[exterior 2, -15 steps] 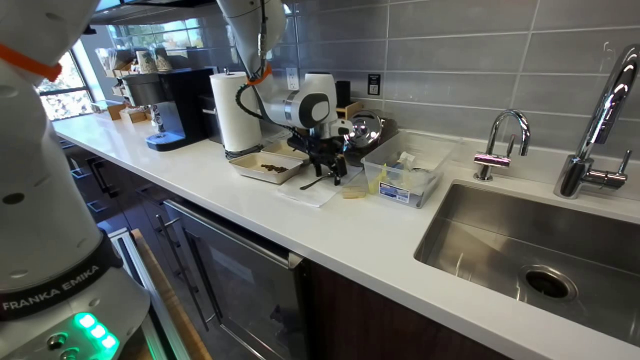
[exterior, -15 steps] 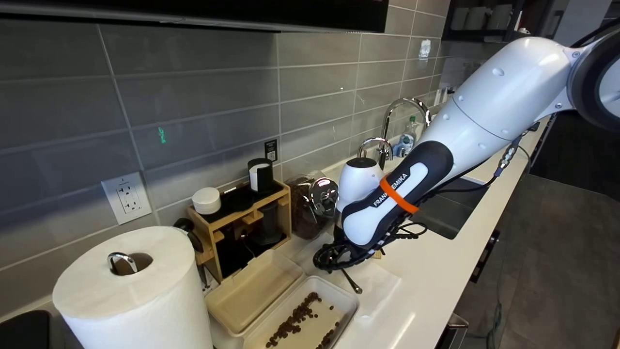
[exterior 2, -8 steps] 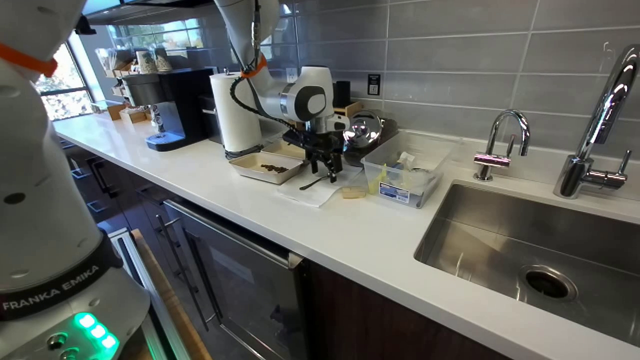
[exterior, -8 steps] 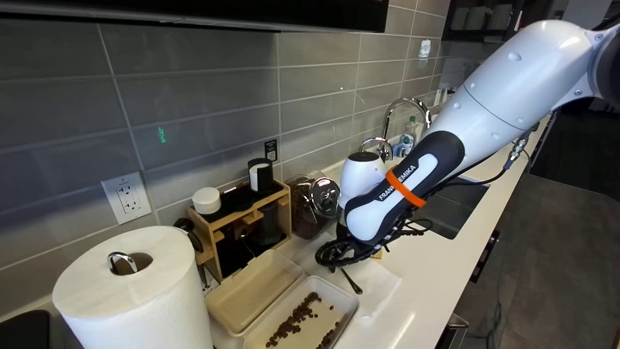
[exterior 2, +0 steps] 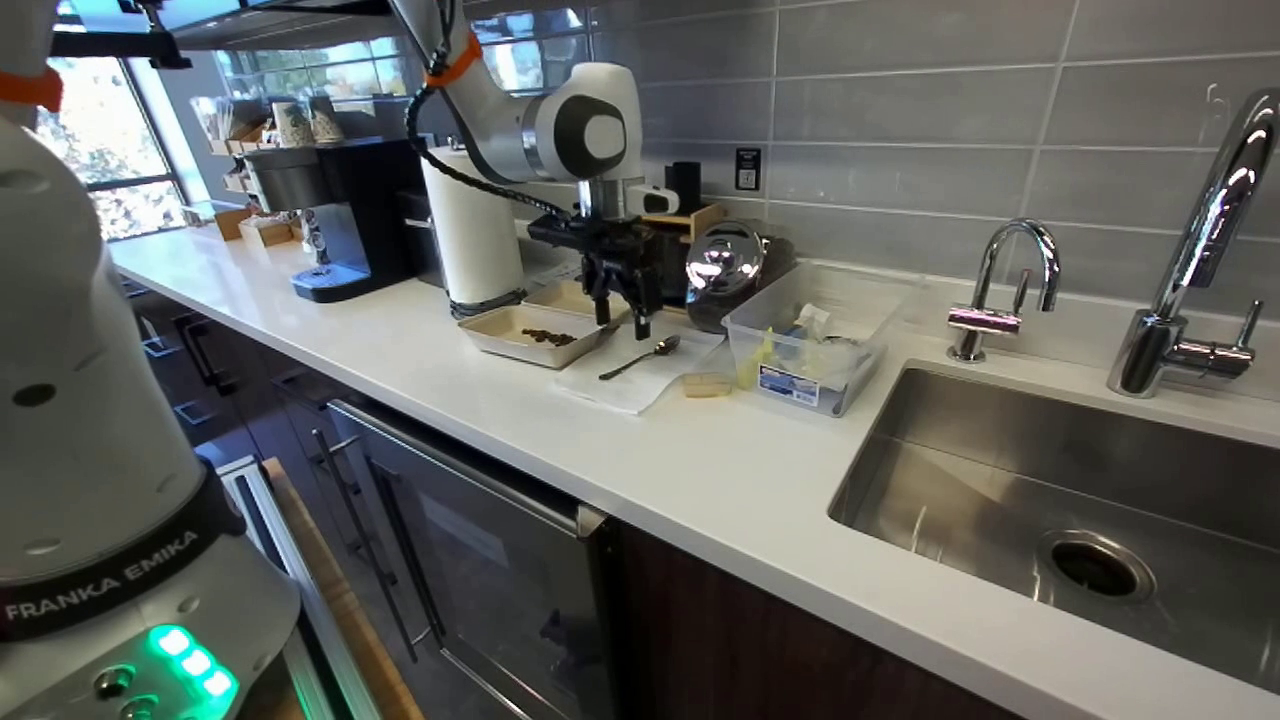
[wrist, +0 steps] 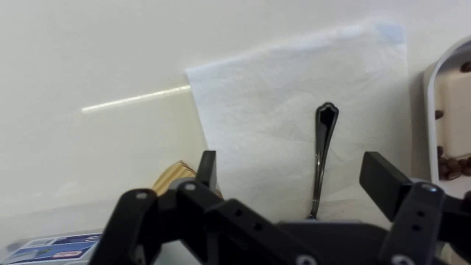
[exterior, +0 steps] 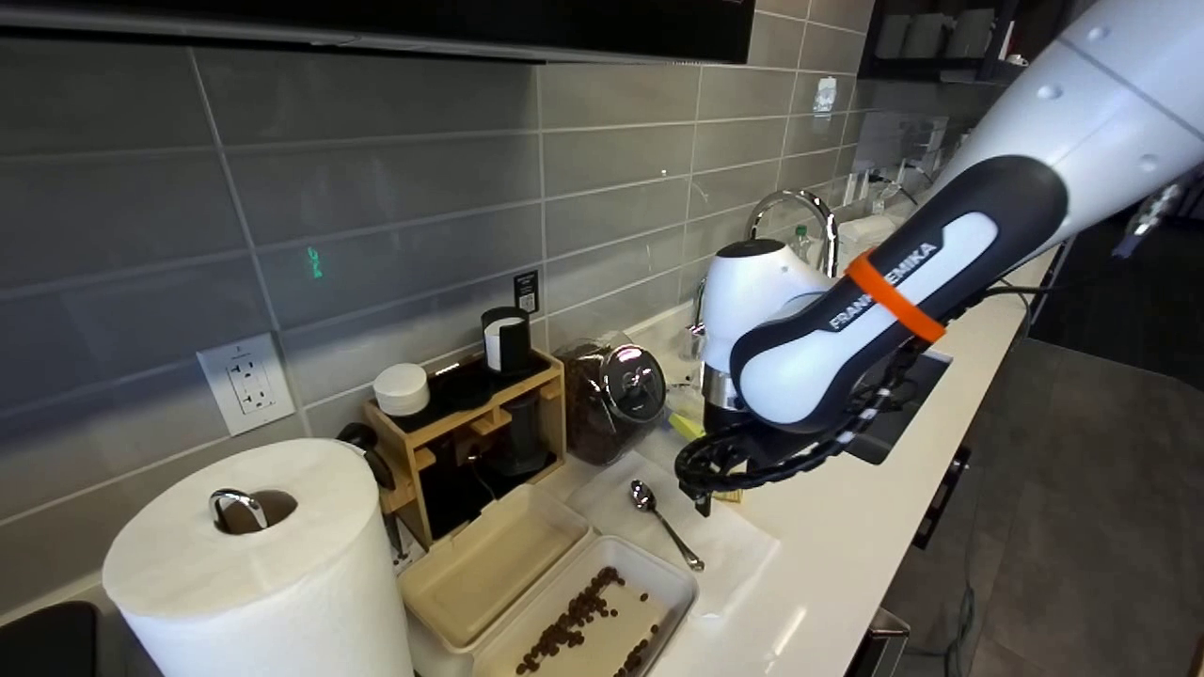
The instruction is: Rotate the white napkin to the right.
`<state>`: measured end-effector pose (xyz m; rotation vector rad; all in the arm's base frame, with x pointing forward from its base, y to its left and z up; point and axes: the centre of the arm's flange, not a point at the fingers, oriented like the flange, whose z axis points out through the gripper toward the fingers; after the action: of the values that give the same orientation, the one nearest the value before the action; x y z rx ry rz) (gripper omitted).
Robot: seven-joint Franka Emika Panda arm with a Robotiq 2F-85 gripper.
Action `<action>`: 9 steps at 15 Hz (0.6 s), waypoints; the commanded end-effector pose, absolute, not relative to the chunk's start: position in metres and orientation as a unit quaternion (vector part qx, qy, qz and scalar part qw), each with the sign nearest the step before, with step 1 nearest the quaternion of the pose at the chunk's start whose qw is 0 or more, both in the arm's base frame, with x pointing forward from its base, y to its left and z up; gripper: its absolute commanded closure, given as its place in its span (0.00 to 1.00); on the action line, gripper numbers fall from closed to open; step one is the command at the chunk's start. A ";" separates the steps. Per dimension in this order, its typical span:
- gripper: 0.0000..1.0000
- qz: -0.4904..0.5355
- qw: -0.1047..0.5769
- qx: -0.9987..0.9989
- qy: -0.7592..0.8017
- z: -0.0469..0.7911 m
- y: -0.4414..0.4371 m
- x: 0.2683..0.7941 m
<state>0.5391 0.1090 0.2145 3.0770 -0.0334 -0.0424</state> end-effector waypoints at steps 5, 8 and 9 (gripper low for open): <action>0.00 -0.018 0.099 0.995 0.004 0.350 0.061 0.442; 0.00 0.007 0.095 0.995 0.002 0.384 0.051 0.405; 0.00 0.015 0.092 0.996 0.001 0.392 0.045 0.392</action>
<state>0.4482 0.0604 0.3627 2.9541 -0.0154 -0.0130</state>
